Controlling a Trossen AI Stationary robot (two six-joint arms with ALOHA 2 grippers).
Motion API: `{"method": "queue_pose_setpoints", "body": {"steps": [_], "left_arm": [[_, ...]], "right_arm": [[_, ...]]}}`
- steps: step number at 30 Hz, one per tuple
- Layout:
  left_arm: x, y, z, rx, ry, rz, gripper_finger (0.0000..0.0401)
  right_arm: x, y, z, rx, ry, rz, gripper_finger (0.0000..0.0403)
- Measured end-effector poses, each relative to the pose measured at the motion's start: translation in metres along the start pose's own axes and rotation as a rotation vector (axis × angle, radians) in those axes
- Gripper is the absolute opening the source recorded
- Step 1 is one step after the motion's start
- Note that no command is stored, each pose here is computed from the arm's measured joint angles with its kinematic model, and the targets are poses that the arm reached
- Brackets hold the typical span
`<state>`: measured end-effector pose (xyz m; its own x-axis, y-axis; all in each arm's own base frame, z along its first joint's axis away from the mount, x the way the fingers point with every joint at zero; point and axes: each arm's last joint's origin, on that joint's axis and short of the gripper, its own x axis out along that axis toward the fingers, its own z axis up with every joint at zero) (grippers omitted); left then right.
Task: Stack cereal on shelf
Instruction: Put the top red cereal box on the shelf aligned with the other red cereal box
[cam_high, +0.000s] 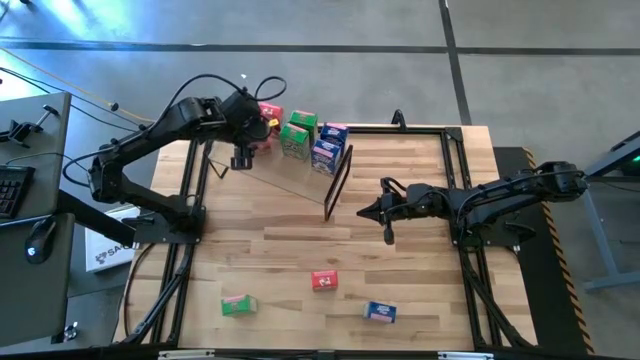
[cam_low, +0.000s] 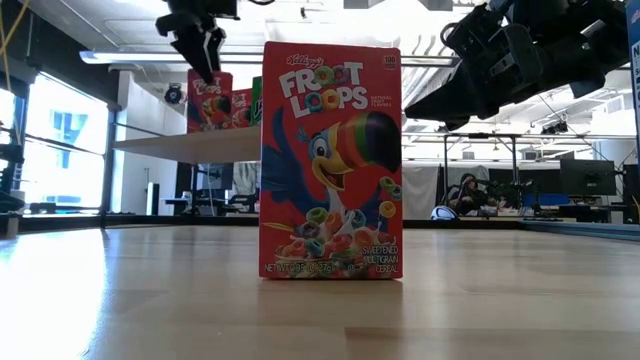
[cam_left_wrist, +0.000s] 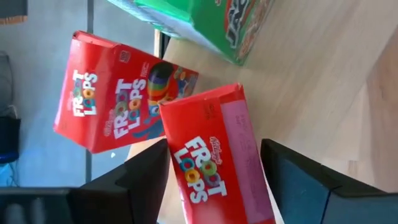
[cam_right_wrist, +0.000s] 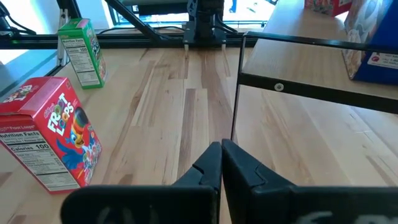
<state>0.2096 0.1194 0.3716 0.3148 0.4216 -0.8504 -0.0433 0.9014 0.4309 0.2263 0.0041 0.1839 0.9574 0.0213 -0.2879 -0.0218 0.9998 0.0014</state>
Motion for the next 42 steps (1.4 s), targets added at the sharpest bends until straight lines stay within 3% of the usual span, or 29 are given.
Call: {"method": "queue_pose_setpoints", "body": {"steps": [13,19,26,34,42], "left_arm": [[-0.025,0.012,0.004,0.027,-0.025,0.123,0.0245],[-0.048,0.013,-0.006,-0.123,-0.059,0.177,0.0219],[-0.067,-0.01,-0.049,-0.406,-0.19,0.193,0.0114],[-0.031,-0.035,-0.078,-0.623,-0.165,0.303,0.0008],[0.005,-0.03,-0.08,-0.73,-0.158,0.407,0.0009]], "right_arm": [[0.0,0.0,0.0,0.0,0.0,0.0,0.0],[0.0,0.0,0.0,0.0,0.001,0.0,0.0],[0.0,0.0,-0.001,-0.004,0.013,0.0,0.0],[0.0,0.0,-0.001,-0.004,0.013,0.0,0.0],[0.0,0.0,-0.001,-0.001,0.012,0.0,0.0]]}}
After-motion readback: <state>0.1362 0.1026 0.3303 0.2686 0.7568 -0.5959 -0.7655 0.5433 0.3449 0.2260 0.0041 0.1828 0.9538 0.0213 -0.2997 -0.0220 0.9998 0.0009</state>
